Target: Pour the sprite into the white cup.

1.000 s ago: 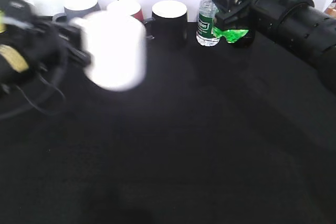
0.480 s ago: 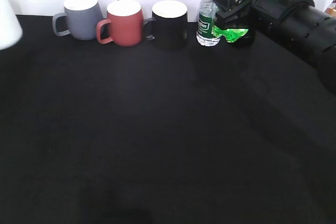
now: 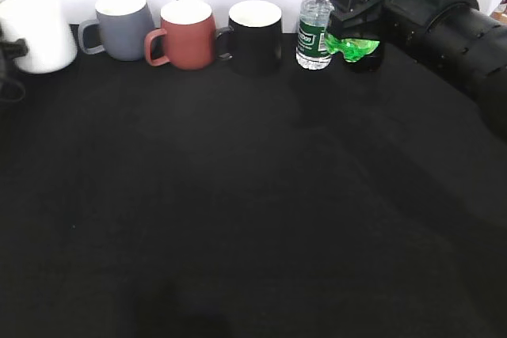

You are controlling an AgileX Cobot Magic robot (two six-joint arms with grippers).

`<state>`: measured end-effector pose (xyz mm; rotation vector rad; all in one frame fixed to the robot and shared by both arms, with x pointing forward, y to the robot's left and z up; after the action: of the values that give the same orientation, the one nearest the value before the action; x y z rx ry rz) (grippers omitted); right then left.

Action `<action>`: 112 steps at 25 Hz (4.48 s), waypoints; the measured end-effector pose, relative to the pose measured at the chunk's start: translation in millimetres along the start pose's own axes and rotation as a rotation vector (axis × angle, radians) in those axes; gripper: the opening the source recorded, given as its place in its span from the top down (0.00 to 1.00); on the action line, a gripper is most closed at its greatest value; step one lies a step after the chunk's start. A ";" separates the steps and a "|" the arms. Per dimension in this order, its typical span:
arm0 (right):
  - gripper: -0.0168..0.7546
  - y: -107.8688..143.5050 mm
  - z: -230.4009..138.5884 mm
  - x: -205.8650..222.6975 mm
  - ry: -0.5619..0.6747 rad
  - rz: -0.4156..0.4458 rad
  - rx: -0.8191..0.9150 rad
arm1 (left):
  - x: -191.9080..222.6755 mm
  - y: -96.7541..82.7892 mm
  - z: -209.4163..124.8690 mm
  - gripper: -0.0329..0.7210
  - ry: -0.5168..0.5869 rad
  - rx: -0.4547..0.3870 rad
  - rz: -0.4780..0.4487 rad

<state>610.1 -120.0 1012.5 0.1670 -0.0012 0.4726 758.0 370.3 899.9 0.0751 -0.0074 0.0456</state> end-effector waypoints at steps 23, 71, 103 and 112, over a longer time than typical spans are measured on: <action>0.45 -6.0 0.2 -0.1 -0.002 -0.037 0.032 | 7.6 -18.1 -3.2 0.55 0.049 -0.039 -0.015; 0.15 -205.4 -88.1 55.9 0.188 -0.508 0.052 | -238.6 -269.5 93.8 0.56 0.013 0.014 -0.775; 0.24 -8.7 50.1 -319.8 0.768 -0.484 0.285 | -441.1 -72.5 175.4 0.38 0.712 0.180 -0.534; 0.25 -29.3 15.0 -343.7 0.633 -0.543 0.087 | -437.6 -72.3 126.7 0.38 0.649 0.205 -0.516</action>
<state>317.8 -303.8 1008.9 0.0909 0.6707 -0.0330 323.5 269.0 1016.8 0.2624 0.6645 -0.4470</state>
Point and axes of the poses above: a point on each arm's last joint axis where the gripper is mounted, x pointing out along that axis toward the gripper, y along the wrist's bending axis when the last joint is at zero, z = x × y, the point moved 7 cm from there along x, pointing out along that axis toward the gripper, and after that the axes turned 8 degrees about x, right-handed, at the moved point
